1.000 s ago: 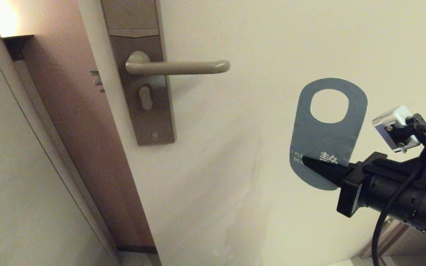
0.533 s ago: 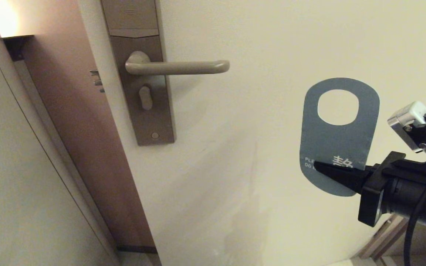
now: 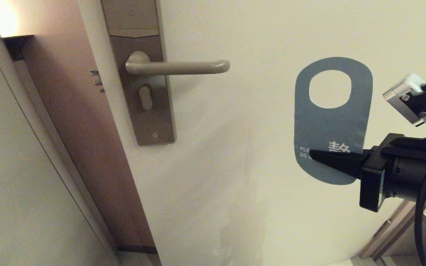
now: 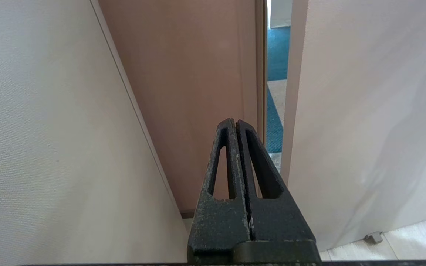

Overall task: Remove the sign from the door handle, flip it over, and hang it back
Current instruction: Hang the sign back with the other side facing out

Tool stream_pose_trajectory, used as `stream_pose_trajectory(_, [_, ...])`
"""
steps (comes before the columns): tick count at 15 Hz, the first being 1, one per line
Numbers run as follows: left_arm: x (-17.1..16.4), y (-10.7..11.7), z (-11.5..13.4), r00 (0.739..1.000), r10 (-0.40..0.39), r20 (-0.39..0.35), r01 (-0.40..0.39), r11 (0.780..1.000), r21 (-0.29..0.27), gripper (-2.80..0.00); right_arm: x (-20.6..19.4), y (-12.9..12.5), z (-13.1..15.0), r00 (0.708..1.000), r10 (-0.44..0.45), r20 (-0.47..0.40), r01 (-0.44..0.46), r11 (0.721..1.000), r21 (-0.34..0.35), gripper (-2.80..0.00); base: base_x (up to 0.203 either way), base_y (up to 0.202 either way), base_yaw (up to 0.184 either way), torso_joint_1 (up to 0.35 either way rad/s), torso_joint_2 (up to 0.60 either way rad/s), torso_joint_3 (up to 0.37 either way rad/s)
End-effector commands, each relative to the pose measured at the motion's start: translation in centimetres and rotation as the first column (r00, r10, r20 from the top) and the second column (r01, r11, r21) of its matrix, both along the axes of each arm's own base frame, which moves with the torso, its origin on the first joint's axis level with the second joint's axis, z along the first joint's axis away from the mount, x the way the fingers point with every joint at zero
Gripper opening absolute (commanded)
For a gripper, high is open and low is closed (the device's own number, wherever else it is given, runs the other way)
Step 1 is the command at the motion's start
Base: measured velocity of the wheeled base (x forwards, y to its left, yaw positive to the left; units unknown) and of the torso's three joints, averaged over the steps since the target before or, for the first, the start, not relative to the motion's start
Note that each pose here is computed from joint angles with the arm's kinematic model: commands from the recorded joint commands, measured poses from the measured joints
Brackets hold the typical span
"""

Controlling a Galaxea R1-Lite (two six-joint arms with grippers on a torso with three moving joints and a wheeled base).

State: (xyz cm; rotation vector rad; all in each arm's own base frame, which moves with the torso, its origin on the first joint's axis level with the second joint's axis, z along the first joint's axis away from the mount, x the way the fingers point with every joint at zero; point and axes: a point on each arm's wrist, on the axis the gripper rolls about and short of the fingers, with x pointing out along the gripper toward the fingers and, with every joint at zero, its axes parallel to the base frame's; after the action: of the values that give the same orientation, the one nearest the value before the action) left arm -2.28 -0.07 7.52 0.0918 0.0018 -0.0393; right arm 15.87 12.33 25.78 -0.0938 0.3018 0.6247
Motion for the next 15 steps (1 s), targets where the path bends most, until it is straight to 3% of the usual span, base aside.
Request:
stream_pose_trajectory(1, [0.0, 0.0, 0.0, 1.0, -0.001, 0.001, 0.001, 1.0, 0.0, -2.8, 0.4, 0.4, -0.1, 1.0, -0.004, -0.005, 0.004, 1.0, -0.008, -2.8, 0.0, 0.0, 0.0, 0.0, 0.0, 0.0])
stream_pose_trajectory(6, [0.0, 0.0, 0.0, 1.0, -0.001, 0.001, 0.001, 1.0, 0.0, -2.8, 0.8, 2.4, 0.6, 0.997, -0.074, 0.033, 0.076, 0.996, -0.04, -2.8, 0.0, 0.0, 0.0, 0.0, 0.0, 0.0])
stream_pose_trajectory(15, [0.0, 0.0, 0.0, 1.0, -0.001, 0.001, 0.001, 1.0, 0.0, -2.8, 0.5, 9.0, 2.8, 0.987, -0.124, 0.1, 0.13, 0.99, -0.05, -2.8, 0.0, 0.0, 0.0, 0.0, 0.0, 0.0])
